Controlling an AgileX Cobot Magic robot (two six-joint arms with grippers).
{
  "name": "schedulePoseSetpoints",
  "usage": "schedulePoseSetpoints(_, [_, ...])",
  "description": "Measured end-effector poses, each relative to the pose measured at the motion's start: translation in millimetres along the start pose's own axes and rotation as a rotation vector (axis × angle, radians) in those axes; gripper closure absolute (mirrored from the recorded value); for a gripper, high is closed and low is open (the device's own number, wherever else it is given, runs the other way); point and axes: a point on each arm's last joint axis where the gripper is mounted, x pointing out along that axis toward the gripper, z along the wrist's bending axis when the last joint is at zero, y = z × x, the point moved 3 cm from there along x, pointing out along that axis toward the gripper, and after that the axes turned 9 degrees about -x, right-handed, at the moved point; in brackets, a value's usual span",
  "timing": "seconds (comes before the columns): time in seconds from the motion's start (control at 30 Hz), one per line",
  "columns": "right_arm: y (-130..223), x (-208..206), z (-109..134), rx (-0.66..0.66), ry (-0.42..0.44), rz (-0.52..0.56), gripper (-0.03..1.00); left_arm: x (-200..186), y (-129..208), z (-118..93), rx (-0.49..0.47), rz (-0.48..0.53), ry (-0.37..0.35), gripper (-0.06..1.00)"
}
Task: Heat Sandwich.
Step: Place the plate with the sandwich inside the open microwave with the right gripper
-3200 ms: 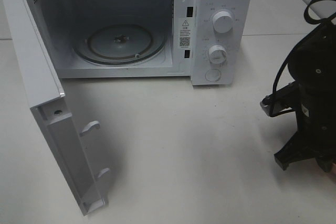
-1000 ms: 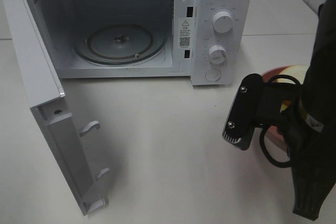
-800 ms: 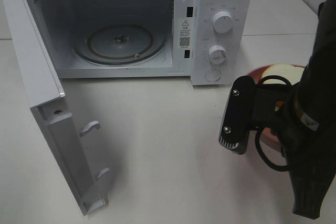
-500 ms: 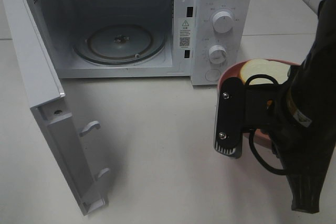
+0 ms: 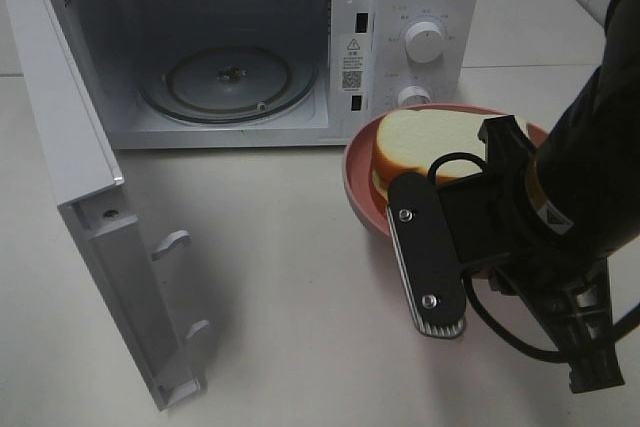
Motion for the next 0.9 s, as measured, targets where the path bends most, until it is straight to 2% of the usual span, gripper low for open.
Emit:
schedulePoseSetpoints(0.6, [-10.7,-0.6,-11.3,-0.331,0.111,-0.072,0.92,0.0,0.0,0.0,0.000,0.000,0.000,-0.05])
schedulePoseSetpoints(0.83, [-16.6,-1.5,-13.2,-0.307,0.133,-0.120,0.91,0.0,0.0,0.0,0.000,0.000,0.000,-0.05])
schedulePoseSetpoints(0.9, [-17.7,-1.7,-13.2,-0.355,0.137,-0.126,0.91,0.0,0.0,0.0,0.000,0.000,0.000,-0.05])
